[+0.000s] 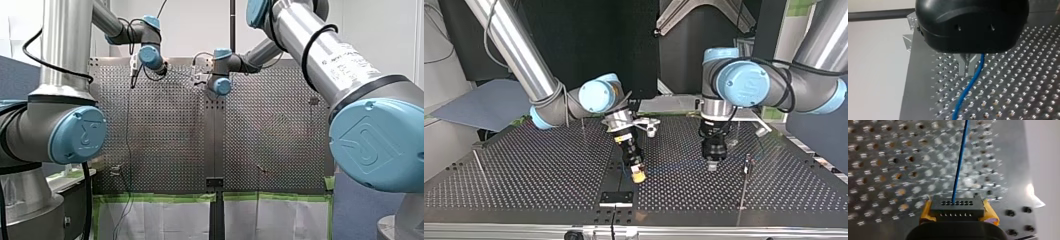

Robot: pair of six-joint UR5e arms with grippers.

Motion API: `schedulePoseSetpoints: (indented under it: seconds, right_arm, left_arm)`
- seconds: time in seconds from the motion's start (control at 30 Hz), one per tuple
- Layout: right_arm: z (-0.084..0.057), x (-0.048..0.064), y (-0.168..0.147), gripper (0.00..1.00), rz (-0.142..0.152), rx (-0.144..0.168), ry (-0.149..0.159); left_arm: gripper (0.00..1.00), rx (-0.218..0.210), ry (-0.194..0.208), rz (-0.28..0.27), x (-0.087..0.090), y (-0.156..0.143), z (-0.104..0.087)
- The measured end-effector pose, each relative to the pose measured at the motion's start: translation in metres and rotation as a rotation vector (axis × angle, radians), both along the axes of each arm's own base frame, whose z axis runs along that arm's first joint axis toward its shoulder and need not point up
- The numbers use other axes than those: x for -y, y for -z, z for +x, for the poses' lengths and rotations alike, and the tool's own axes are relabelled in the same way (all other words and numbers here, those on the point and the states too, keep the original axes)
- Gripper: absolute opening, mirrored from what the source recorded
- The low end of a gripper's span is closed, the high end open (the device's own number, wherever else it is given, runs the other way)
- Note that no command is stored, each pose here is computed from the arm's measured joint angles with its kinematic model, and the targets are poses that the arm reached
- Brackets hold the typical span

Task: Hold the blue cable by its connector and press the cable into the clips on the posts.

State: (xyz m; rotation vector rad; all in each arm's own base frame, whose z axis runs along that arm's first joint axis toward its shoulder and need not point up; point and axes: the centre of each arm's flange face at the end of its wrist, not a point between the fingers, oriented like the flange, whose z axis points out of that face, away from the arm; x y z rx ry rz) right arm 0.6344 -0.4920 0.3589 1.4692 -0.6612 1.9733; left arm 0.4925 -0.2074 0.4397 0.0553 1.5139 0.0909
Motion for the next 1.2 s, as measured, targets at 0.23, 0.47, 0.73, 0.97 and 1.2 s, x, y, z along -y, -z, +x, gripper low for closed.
schedulePoseSetpoints:
  seconds: [0.23,0.47,0.73,0.97,1.2]
  right_arm:
    - [0.000,-0.012,0.028,0.00,0.036,-0.039,-0.007]
    - [-0.004,-0.019,0.051,0.00,0.069,-0.071,0.006]
    - [-0.023,-0.018,0.083,0.00,0.113,-0.119,0.061]
    - [-0.036,-0.022,0.111,0.00,0.139,-0.164,0.093]
    - [-0.045,-0.030,0.136,0.00,0.161,-0.188,0.106]
  left_arm:
    - [0.00,-0.006,-0.001,0.000,0.009,0.018,-0.001]
    - [0.00,-0.057,0.000,0.020,0.025,0.056,0.002]
    - [0.00,-0.121,0.000,0.032,0.036,0.119,0.002]
    - [0.00,-0.128,0.001,0.031,0.040,0.147,0.005]
    - [0.00,-0.152,0.025,0.036,0.055,0.176,0.007]
